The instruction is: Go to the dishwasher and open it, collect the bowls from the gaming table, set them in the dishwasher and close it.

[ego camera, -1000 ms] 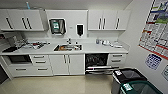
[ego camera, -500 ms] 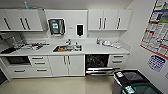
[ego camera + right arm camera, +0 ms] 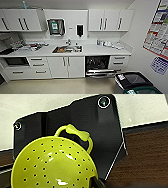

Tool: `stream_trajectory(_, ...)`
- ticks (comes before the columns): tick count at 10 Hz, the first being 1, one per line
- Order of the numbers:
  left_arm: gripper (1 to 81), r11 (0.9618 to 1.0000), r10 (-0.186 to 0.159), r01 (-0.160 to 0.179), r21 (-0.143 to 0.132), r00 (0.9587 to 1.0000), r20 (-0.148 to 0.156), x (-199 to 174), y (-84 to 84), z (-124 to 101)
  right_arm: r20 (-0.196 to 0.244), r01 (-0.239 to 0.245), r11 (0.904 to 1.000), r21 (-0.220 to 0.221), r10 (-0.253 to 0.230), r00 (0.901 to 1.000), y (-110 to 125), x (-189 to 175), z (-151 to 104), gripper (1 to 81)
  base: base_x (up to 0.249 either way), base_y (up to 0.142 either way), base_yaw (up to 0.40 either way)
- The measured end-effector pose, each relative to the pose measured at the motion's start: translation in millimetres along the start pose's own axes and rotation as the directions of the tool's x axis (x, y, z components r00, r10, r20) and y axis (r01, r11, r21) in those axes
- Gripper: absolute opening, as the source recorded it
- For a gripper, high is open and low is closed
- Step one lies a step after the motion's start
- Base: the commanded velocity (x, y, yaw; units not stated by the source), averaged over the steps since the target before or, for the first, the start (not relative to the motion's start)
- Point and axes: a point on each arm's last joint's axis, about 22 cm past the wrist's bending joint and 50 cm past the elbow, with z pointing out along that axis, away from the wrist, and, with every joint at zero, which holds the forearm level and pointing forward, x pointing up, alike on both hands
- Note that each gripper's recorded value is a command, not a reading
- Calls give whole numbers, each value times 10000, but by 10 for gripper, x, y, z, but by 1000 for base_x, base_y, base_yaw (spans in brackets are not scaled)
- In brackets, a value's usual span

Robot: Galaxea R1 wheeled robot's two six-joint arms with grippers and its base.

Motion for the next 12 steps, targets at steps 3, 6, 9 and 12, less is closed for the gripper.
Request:
stream_trajectory(3, 10, 10000, -5, 5, -6, 10000, 0, 0, 5, 2, 4, -1, 10000, -5, 1, 10000, 4, -3, -1, 10, 105, 0, 0)
stream_trajectory(6, 10, 10000, -5, 5, -7, 10000, -1, 0, 5, 2, 8, -1, 10000, 1, 1, 10000, 0, -4, 0, 10, 105, 0, 0)
stream_trajectory(9, 10, 10000, 0, 0, -7, 10000, -1, 0, 5, 2, 11, -1, 10000, -1, 1, 10000, 3, -5, -1, 10, 105, 0, 0)
stream_trajectory(12, 10, 10000, -4, 4, -7, 10000, -2, 1, 5, 2, 7, 4, 10000, -1, -4, 10000, 3, -1, -1, 10, 105, 0, 0)
